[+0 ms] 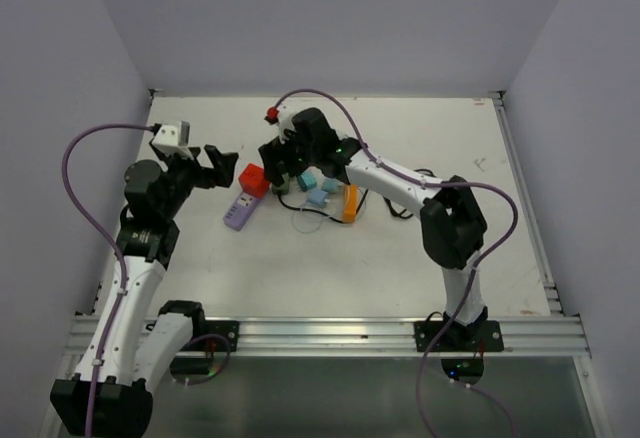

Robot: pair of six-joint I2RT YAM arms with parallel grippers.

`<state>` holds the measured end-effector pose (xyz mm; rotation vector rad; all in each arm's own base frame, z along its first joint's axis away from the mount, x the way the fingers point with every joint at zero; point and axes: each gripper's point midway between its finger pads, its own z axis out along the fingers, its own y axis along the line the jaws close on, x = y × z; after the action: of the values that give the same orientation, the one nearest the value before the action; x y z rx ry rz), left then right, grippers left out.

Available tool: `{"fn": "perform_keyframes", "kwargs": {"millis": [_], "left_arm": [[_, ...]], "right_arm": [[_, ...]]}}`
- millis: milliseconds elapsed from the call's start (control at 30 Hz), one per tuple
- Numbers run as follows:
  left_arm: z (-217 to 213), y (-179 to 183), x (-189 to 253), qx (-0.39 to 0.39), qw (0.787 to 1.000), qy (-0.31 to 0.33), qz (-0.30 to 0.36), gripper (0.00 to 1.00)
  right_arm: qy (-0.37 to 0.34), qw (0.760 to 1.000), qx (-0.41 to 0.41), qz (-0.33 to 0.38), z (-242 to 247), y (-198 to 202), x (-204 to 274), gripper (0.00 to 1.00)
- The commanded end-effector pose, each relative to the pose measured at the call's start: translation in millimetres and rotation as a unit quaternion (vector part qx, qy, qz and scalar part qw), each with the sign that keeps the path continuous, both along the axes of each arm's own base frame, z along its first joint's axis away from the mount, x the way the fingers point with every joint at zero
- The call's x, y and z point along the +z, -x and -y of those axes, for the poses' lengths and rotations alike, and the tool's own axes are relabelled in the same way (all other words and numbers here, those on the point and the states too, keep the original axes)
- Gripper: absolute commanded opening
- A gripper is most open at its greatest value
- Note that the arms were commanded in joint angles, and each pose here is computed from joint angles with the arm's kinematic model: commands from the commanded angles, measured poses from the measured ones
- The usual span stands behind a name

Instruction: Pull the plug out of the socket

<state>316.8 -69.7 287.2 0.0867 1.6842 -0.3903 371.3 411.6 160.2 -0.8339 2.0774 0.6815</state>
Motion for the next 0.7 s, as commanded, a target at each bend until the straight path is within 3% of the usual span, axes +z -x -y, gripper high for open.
{"fn": "perform_keyframes", "kwargs": {"millis": [0,200,667], "left_arm": [[1.2,5.0,28.8,0.002,0.999,0.01,0.038,1.0],[4.1,7.0,28.9,0.007,0.999,0.002,0.034,1.0],[16.8,10.3,32.0,-0.027,0.999,0.002,0.038,1.0]], "right_arm": [[0.028,0.999,0.013,0.028,-20.7,-19.3,-5.5,0.93],[0.038,0.995,0.055,0.072,-54.5,-28.7,-18.9,0.95],[0.034,0.993,0.092,0.067,-85.8,-26.1,-53.7,0.94]]}}
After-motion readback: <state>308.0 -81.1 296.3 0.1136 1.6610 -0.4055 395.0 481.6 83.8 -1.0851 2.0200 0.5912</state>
